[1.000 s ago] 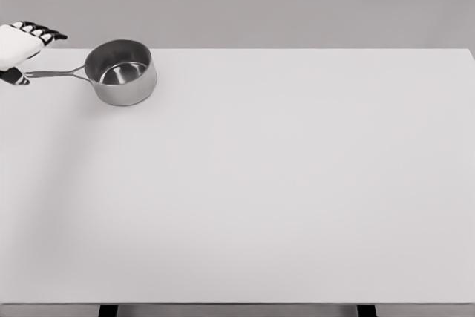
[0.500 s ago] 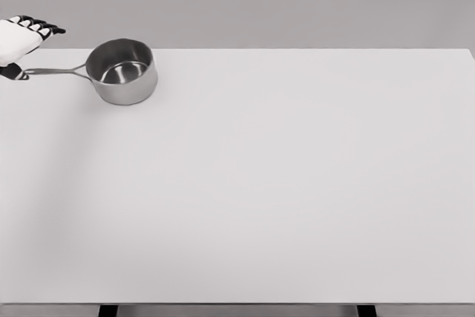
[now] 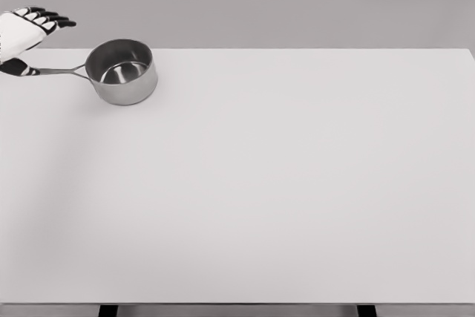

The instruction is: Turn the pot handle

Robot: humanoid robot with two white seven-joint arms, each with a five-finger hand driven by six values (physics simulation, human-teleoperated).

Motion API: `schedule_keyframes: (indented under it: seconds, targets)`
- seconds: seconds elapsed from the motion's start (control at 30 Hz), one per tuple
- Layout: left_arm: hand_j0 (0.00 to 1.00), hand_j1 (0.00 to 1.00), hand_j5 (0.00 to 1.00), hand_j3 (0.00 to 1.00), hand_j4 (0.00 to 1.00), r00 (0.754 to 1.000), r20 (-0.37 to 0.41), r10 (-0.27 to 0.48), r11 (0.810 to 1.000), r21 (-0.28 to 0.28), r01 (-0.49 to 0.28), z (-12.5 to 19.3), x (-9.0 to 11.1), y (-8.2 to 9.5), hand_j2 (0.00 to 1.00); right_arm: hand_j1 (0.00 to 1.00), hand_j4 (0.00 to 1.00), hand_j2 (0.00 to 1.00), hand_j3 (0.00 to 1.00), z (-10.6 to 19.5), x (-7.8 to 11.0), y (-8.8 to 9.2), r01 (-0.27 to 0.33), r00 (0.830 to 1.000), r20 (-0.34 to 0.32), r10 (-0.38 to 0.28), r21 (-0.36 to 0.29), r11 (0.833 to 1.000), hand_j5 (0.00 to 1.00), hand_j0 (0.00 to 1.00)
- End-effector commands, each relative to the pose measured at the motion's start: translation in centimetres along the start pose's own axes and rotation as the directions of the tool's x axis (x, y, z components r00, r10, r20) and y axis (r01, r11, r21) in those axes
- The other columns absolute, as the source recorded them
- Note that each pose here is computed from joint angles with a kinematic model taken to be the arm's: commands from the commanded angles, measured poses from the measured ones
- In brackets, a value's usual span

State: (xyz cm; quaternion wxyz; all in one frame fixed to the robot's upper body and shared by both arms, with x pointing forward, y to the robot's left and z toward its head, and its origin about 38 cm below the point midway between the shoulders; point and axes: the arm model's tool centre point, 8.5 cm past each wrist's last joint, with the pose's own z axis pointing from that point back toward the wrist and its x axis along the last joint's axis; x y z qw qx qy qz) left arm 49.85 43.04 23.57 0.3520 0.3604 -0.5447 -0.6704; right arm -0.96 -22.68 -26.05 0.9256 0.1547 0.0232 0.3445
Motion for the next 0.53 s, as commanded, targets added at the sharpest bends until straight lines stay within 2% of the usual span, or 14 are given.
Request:
schedule_keyframes:
  seconds: [0.0,0.03,0.07,0.1,0.13,0.17,0.2,0.23,0.27,0.3,0.43,0.5]
  targets:
    - [1.0,1.0,1.0,1.0,1.0,0.996,0.082,0.03,0.996,0.077,-0.036,-0.4,1.9,2.1,1.0,1.0,1.0,1.0,1.0,0.0,0.0,0.0,0.0,1.0,0.0,0.0,0.0,1.0,1.0,1.0]
    - [1.0,1.0,1.0,1.0,1.0,0.994,0.105,0.021,0.996,0.087,-0.03,-0.6,2.5,2.5,1.0,1.0,1.0,1.0,1.0,0.0,0.0,0.0,0.0,1.0,0.0,0.0,0.0,1.0,1.0,1.0]
    - [1.0,1.0,1.0,1.0,1.0,0.984,0.176,-0.019,0.993,0.114,-0.001,-0.7,4.6,4.0,1.0,1.0,1.0,1.0,1.0,0.0,0.0,0.0,0.0,1.0,0.0,0.0,0.0,1.0,1.0,1.0]
    - [1.0,1.0,1.0,1.0,1.0,0.97,0.239,-0.042,0.991,0.135,0.01,-0.9,6.7,4.8,1.0,1.0,1.0,1.0,1.0,0.0,0.0,0.0,0.0,1.0,0.0,0.0,0.0,1.0,1.0,1.0]
    - [1.0,1.0,1.0,1.0,1.0,0.937,0.339,-0.082,0.985,0.174,0.023,-1.1,10.3,6.1,1.0,1.0,1.0,1.0,1.0,0.0,0.0,0.0,0.0,1.0,0.0,0.0,0.0,1.0,1.0,1.0]
    - [1.0,1.0,1.0,1.0,1.0,0.9,0.422,-0.107,0.981,0.191,0.027,-1.2,13.4,6.6,1.0,1.0,1.0,1.0,1.0,0.0,0.0,0.0,0.0,1.0,0.0,0.0,0.0,1.0,1.0,1.0]
    - [1.0,1.0,1.0,1.0,1.0,0.838,0.531,-0.126,0.98,0.2,0.02,-1.0,17.7,6.5,1.0,1.0,1.0,1.0,1.0,0.0,0.0,0.0,0.0,1.0,0.0,0.0,0.0,1.0,1.0,1.0]
    - [1.0,1.0,1.0,1.0,1.0,0.786,0.6,-0.146,0.975,0.22,0.013,-0.6,20.8,6.9,1.0,1.0,1.0,1.0,1.0,0.0,0.0,0.0,0.0,1.0,0.001,0.0,0.0,1.0,1.0,1.0]
    - [1.0,1.0,1.0,1.0,1.0,0.755,0.637,-0.155,0.973,0.23,0.006,-0.3,22.4,7.1,1.0,1.0,1.0,1.0,1.0,0.0,0.0,0.0,0.0,1.0,0.0,0.0,0.0,1.0,1.0,1.0]
    - [1.0,1.0,1.0,1.0,1.0,0.726,0.67,-0.153,0.974,0.229,-0.006,0.0,24.0,6.9,1.0,1.0,1.0,1.0,1.0,0.0,0.0,0.0,0.0,1.0,0.001,0.0,0.0,1.0,1.0,1.0]
    - [1.0,1.0,1.0,1.0,1.0,0.707,0.697,-0.123,0.985,0.17,0.004,0.0,25.0,4.4,1.0,1.0,1.0,1.0,1.0,0.0,0.0,0.0,0.0,1.0,0.001,0.0,0.0,1.0,1.0,1.0]
    - [1.0,1.0,1.0,1.0,1.0,0.704,0.7,-0.117,0.987,0.161,0.005,0.0,25.3,3.9,1.0,1.0,1.0,1.0,1.0,0.0,0.0,0.0,0.0,1.0,0.001,0.0,0.0,1.0,1.0,1.0]
